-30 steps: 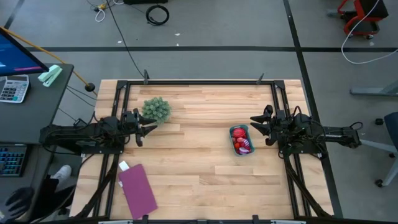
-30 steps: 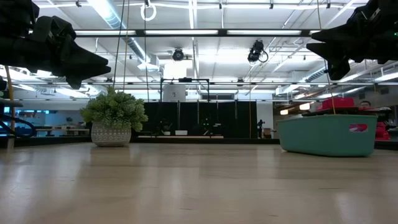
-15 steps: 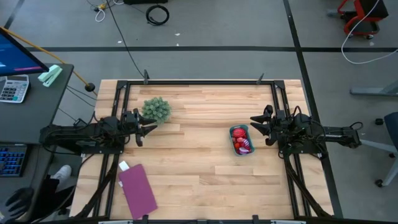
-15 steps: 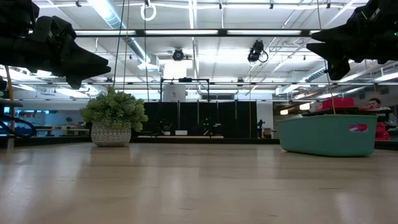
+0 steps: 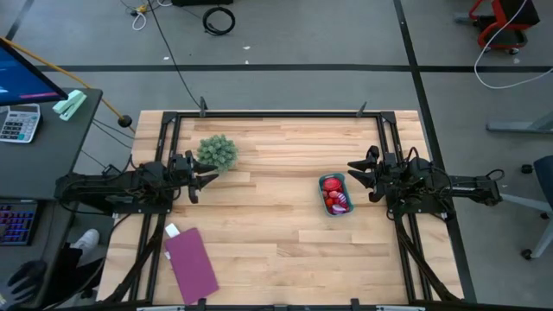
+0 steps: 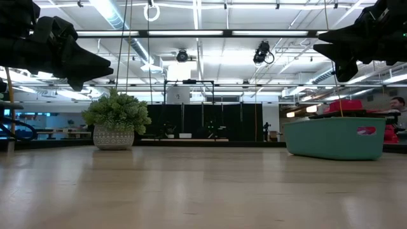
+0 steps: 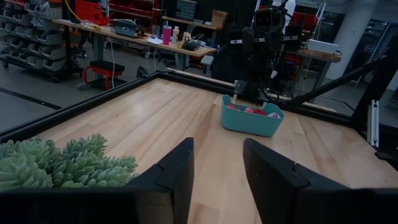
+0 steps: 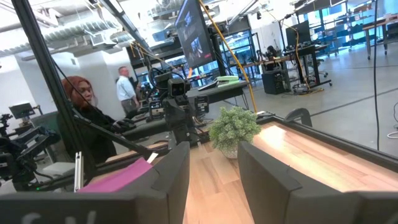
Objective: Pick and placing Produce into tupperware
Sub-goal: Return to Home Position
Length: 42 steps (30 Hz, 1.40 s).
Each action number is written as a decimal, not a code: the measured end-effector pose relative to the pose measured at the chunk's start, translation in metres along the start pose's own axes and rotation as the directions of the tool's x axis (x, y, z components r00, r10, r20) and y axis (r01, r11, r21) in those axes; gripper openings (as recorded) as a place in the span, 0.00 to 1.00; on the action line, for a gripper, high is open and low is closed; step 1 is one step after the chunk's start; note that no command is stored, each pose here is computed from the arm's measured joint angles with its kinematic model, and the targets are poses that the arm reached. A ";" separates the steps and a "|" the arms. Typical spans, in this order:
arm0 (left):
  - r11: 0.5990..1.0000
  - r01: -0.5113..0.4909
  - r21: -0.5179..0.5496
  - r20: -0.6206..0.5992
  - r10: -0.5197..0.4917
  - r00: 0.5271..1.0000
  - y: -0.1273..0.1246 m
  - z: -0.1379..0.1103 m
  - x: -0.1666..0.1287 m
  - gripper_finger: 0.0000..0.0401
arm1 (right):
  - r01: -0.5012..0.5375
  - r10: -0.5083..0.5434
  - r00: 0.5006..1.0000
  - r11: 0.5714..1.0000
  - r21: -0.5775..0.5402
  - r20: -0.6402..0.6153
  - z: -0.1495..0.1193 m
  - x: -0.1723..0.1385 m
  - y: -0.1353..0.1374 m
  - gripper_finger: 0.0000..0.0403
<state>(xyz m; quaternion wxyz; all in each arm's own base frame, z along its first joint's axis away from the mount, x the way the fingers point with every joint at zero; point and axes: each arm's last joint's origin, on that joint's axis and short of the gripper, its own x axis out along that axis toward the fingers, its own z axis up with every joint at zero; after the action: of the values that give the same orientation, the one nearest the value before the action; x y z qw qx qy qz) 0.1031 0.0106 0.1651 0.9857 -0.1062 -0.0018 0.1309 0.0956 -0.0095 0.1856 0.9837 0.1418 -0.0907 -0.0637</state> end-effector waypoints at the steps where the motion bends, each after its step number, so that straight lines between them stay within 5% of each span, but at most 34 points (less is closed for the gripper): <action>1: 1.000 0.000 0.000 0.000 0.000 1.000 0.000 0.000 0.000 0.36 | 0.000 0.000 1.000 1.000 0.000 0.000 0.000 0.000 0.000 0.36; 42: 1.000 0.000 0.000 0.000 0.000 1.000 0.000 0.000 0.000 0.37 | 0.000 0.000 1.000 1.000 0.000 0.000 0.000 0.000 0.000 0.36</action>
<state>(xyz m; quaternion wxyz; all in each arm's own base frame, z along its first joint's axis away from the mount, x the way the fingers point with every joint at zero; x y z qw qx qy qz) 0.1031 0.0106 0.1651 0.9857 -0.1062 -0.0019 0.1309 0.0956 -0.0095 0.1856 0.9837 0.1418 -0.0905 -0.0637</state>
